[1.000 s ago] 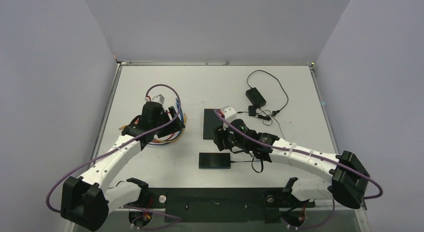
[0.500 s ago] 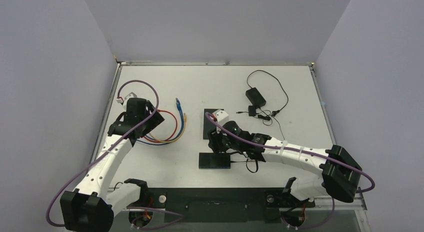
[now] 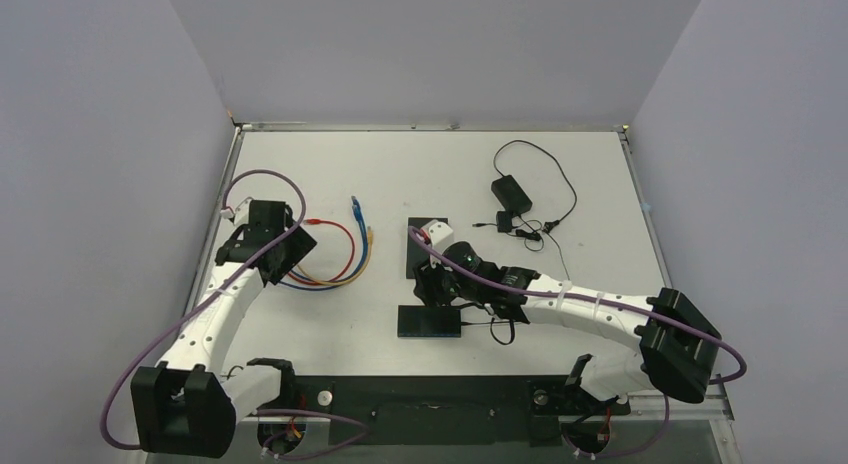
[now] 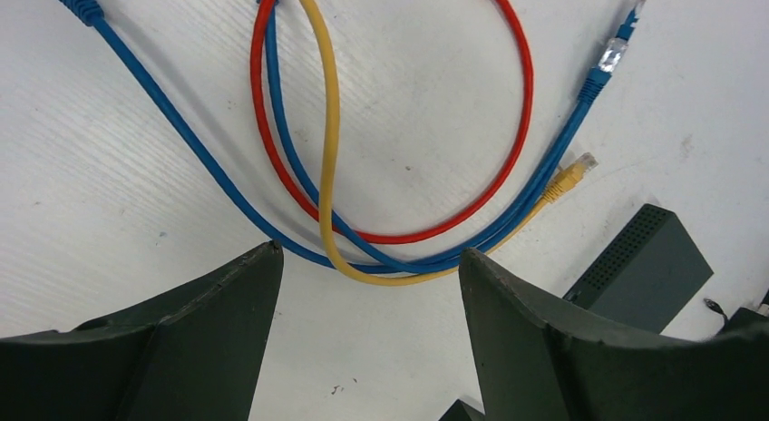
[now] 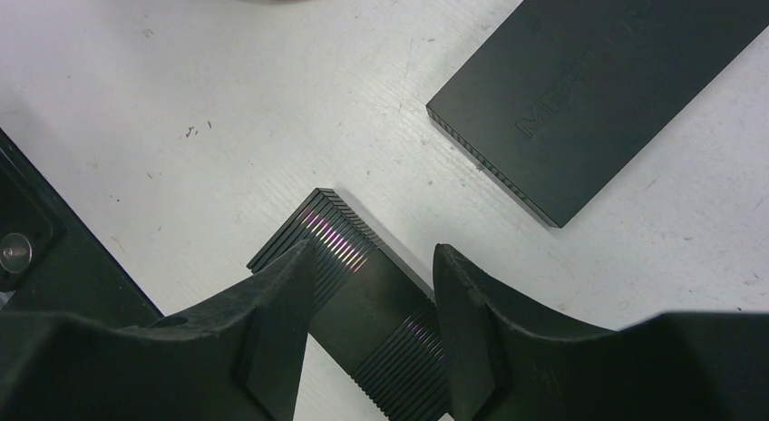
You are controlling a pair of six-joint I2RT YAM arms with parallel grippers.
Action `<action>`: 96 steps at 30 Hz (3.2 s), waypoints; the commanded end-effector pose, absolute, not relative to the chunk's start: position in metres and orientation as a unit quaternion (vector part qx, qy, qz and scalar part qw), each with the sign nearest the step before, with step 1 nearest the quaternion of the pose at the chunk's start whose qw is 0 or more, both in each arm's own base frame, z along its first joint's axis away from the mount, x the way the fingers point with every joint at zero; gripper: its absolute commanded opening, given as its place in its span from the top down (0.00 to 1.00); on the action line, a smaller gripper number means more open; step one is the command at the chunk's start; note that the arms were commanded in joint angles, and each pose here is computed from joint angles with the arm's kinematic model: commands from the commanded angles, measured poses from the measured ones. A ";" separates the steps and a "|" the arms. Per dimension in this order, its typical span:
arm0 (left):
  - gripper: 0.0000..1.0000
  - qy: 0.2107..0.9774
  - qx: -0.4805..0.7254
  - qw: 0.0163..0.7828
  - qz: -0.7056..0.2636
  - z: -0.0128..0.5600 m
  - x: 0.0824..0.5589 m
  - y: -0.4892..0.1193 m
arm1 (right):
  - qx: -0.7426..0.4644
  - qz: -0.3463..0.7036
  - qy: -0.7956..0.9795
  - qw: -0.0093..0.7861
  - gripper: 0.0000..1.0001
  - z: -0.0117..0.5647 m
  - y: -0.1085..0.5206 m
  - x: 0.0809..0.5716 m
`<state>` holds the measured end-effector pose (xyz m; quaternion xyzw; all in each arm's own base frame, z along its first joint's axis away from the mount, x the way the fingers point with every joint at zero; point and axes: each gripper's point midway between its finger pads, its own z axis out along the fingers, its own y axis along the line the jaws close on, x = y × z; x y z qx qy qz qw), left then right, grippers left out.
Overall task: Insert the plug into the switch port
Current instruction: Pick up the connector from the center of the board.
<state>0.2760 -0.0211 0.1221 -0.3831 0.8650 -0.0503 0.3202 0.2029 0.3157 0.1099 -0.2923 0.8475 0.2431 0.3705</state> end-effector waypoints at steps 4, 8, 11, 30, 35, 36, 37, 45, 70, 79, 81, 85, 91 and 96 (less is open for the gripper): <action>0.31 0.863 -0.400 0.307 -0.040 0.105 0.281 -0.016 | -0.296 0.254 0.839 0.380 0.54 0.109 0.323 0.208; 0.34 0.865 -0.403 0.297 -0.041 0.094 0.282 -0.018 | -0.295 0.253 0.840 0.379 0.54 0.107 0.321 0.210; 0.35 0.867 -0.404 0.289 -0.037 0.086 0.284 -0.018 | -0.294 0.253 0.841 0.378 0.54 0.105 0.319 0.210; 0.78 0.883 -0.389 0.261 -0.034 0.055 0.297 -0.023 | -0.292 0.256 0.844 0.370 0.55 0.099 0.314 0.210; 1.00 0.884 -0.384 0.265 -0.039 0.059 0.297 -0.024 | -0.291 0.256 0.844 0.370 0.56 0.099 0.315 0.210; 1.00 0.883 -0.383 0.267 -0.040 0.060 0.297 -0.024 | -0.290 0.256 0.844 0.371 0.56 0.100 0.315 0.211; 1.00 0.882 -0.382 0.272 -0.041 0.064 0.298 -0.024 | -0.289 0.256 0.844 0.371 0.56 0.100 0.314 0.211; 1.00 0.868 -0.361 0.336 -0.055 0.122 0.303 -0.019 | -0.285 0.249 0.844 0.381 0.56 0.105 0.309 0.214; 1.00 0.887 -0.029 0.405 -0.218 0.255 0.297 -0.171 | -0.197 0.178 0.841 0.471 0.56 0.166 0.242 0.239; 1.00 0.861 0.113 0.399 -0.294 0.276 0.255 -0.239 | -0.105 0.178 0.813 0.545 0.43 0.233 0.207 0.249; 1.00 0.853 0.140 0.400 -0.303 0.278 0.244 -0.251 | -0.085 0.181 0.809 0.553 0.40 0.244 0.201 0.250; 1.00 0.833 0.193 0.405 -0.324 0.283 0.222 -0.270 | -0.059 0.194 0.801 0.564 0.37 0.261 0.197 0.252; 1.00 0.811 0.258 0.408 -0.331 0.282 0.193 -0.290 | -0.026 0.217 0.792 0.570 0.31 0.280 0.196 0.257; 1.00 0.799 0.305 0.406 -0.322 0.275 0.170 -0.304 | -0.015 0.237 0.792 0.562 0.31 0.289 0.202 0.262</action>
